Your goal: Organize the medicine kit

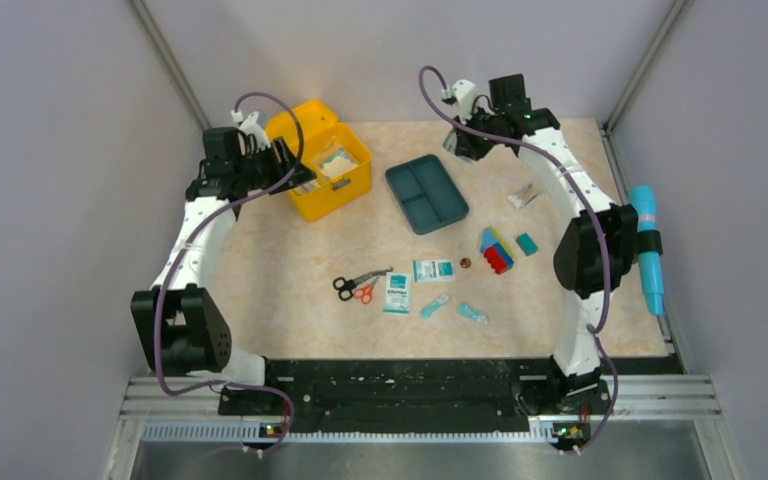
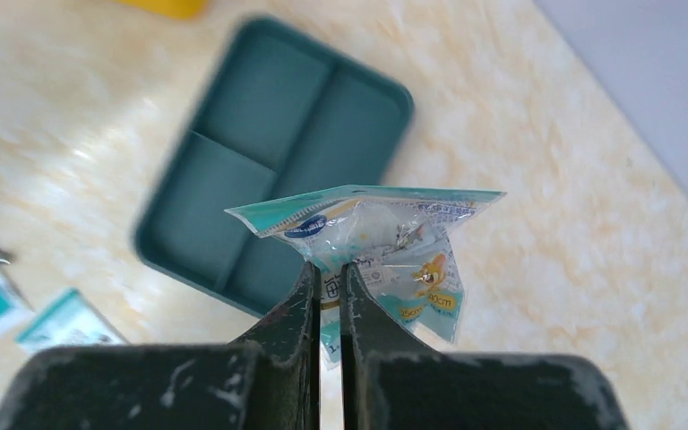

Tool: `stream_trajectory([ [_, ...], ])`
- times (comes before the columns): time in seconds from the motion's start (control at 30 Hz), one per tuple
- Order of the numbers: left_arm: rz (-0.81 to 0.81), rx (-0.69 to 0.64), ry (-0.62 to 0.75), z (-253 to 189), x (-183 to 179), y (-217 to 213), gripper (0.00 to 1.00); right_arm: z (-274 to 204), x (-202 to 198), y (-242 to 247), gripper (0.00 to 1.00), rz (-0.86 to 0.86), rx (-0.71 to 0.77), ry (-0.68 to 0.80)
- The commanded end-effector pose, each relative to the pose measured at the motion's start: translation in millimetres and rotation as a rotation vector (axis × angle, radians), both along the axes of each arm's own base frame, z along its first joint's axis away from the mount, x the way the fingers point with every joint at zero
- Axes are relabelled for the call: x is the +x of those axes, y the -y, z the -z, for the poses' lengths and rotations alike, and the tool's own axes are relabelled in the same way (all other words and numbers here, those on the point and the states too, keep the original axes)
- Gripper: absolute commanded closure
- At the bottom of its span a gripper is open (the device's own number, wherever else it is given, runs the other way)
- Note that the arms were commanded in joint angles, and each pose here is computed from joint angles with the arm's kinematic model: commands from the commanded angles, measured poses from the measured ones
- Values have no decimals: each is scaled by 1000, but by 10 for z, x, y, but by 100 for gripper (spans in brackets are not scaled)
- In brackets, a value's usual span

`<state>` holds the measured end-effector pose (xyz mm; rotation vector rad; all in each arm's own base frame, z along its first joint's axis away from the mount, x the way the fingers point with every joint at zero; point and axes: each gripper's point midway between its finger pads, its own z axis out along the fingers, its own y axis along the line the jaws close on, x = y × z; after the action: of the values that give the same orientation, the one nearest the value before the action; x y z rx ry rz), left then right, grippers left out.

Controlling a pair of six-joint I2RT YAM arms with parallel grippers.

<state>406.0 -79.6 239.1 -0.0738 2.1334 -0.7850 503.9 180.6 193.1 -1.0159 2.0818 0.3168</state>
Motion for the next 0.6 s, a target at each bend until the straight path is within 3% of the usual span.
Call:
stream_trajectory([
  [0.0,200,-91,182,-589,124,644,49,-416,-280,-798,100,-119,175,69],
  [0.13,285,-177,197,-751,174,1036,49,-537,-305,-1254,100,-84,297,50],
  [0.3,357,-161,251,-852,289,1331,47,-708,-372,-1696,100,-109,381,46],
  [0.57,253,-28,238,-708,532,1433,47,-854,-552,-1988,100,-187,442,33],
])
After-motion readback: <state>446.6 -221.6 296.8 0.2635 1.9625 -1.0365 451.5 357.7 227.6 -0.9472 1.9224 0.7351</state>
